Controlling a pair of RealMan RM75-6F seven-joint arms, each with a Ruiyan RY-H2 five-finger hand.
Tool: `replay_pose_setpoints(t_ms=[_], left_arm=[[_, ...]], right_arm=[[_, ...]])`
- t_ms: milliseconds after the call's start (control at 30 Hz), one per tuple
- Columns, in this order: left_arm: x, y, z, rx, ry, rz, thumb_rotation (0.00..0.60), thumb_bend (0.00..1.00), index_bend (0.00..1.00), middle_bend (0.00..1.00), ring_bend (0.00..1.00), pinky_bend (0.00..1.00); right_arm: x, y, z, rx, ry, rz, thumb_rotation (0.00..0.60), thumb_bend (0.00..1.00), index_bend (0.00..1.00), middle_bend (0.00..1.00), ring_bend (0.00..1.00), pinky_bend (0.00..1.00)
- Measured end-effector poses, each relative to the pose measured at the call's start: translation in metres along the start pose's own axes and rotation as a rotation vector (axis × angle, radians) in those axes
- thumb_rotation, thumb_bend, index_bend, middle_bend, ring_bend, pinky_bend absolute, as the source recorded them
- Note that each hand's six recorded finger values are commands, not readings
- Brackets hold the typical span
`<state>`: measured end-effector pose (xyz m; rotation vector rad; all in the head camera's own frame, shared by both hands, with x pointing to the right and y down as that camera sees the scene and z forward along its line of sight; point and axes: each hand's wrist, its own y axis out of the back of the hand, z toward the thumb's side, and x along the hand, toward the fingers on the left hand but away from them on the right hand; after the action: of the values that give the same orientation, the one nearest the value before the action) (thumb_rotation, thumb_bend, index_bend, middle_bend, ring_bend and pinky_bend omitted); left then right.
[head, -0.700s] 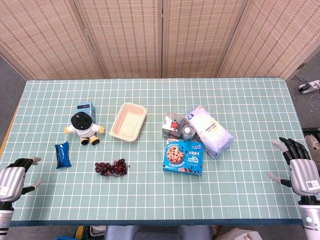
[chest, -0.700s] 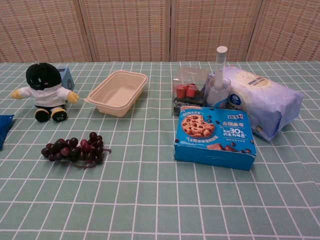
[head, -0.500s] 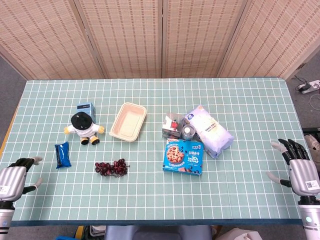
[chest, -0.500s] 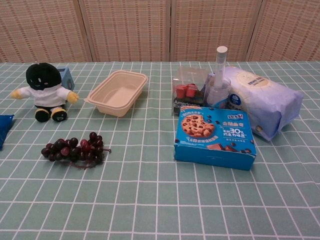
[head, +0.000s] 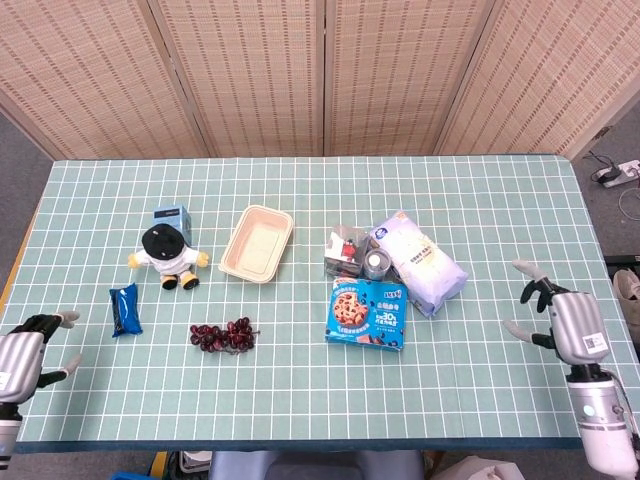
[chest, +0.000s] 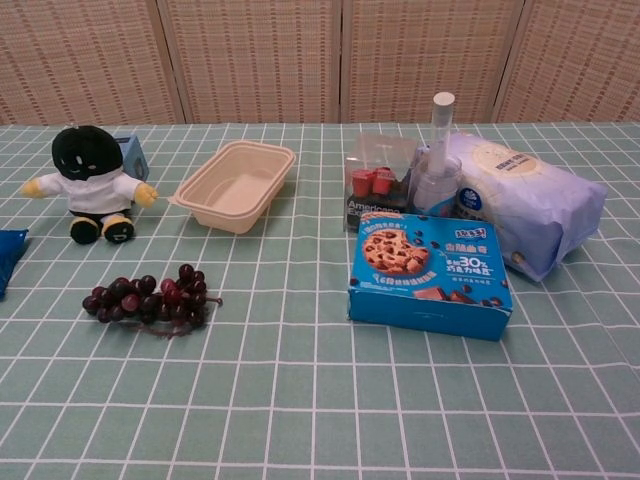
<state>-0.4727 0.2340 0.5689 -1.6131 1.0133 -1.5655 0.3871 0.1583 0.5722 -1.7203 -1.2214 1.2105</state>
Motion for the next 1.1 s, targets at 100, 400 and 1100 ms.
replay_pose_setpoints(t_ms=[100, 400, 1100], left_arm=[[-0.001, 0.0, -0.001, -0.003, 0.002, -0.001, 0.6, 0.26, 0.37, 0.39, 0.3, 0.45], [-0.002, 0.006, -0.005, -0.011, 0.013, 0.017, 0.6, 0.26, 0.37, 0.39, 0.3, 0.45], [-0.001, 0.013, -0.016, -0.033, 0.045, 0.034, 0.6, 0.26, 0.38, 0.39, 0.3, 0.45]], right_arm=[[-0.017, -0.004, 0.017, -0.032, 0.032, -0.007, 0.6, 0.06, 0.31, 0.97, 1.0, 0.99], [-0.067, -0.024, 0.059, -0.16, 0.081, 0.066, 0.6, 0.07, 0.48, 1.0, 1.0, 1.0], [-0.121, -0.087, 0.109, -0.24, 0.076, 0.159, 0.6, 0.01, 0.45, 1.0, 1.0, 1.0]])
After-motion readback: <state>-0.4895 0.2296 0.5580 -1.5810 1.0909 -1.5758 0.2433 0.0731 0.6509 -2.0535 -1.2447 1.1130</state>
